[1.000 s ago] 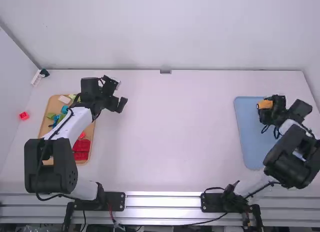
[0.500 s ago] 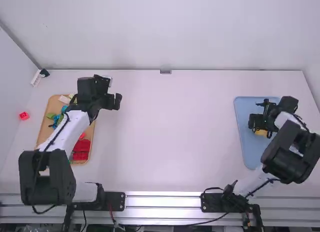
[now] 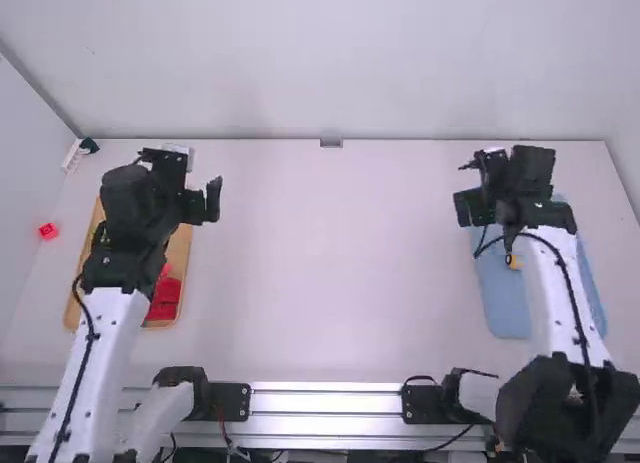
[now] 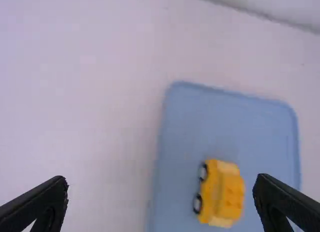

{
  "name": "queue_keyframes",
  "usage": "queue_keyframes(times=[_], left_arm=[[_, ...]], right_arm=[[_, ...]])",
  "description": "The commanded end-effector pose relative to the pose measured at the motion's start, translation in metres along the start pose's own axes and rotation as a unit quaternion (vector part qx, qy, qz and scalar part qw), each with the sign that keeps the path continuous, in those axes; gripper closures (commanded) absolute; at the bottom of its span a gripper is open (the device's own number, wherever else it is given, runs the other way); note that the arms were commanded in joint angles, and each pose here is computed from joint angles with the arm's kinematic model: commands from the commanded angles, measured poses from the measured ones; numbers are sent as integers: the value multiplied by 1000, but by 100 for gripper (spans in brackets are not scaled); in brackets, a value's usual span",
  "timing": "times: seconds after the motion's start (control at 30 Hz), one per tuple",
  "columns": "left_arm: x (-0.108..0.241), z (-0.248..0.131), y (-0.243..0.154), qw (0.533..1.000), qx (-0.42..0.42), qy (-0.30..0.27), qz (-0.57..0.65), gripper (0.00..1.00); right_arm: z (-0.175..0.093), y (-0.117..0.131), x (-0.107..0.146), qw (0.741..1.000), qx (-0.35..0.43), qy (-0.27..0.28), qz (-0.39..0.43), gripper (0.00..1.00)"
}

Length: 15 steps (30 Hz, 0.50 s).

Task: Assemble lego blocks to make yellow taxi

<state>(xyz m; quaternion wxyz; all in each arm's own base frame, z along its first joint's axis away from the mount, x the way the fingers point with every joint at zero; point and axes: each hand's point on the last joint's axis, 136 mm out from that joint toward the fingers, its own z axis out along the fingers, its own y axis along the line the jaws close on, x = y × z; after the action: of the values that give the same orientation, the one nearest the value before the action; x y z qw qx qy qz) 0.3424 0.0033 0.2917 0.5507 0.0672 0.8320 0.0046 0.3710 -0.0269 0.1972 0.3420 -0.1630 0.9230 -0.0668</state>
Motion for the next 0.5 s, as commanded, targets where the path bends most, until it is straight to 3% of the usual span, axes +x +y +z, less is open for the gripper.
queue_keyframes(times=[0.0, 0.47], left_arm=[[-6, -10, -10, 1000, 14, -19, 2, 2], [-5, -39, -5, 991, -40, -119, -54, 24]], right_arm=[[-13, 20, -17, 999, -13, -31, -19, 2], [-38, 25, -18, 990, 21, -121, 68, 22]])
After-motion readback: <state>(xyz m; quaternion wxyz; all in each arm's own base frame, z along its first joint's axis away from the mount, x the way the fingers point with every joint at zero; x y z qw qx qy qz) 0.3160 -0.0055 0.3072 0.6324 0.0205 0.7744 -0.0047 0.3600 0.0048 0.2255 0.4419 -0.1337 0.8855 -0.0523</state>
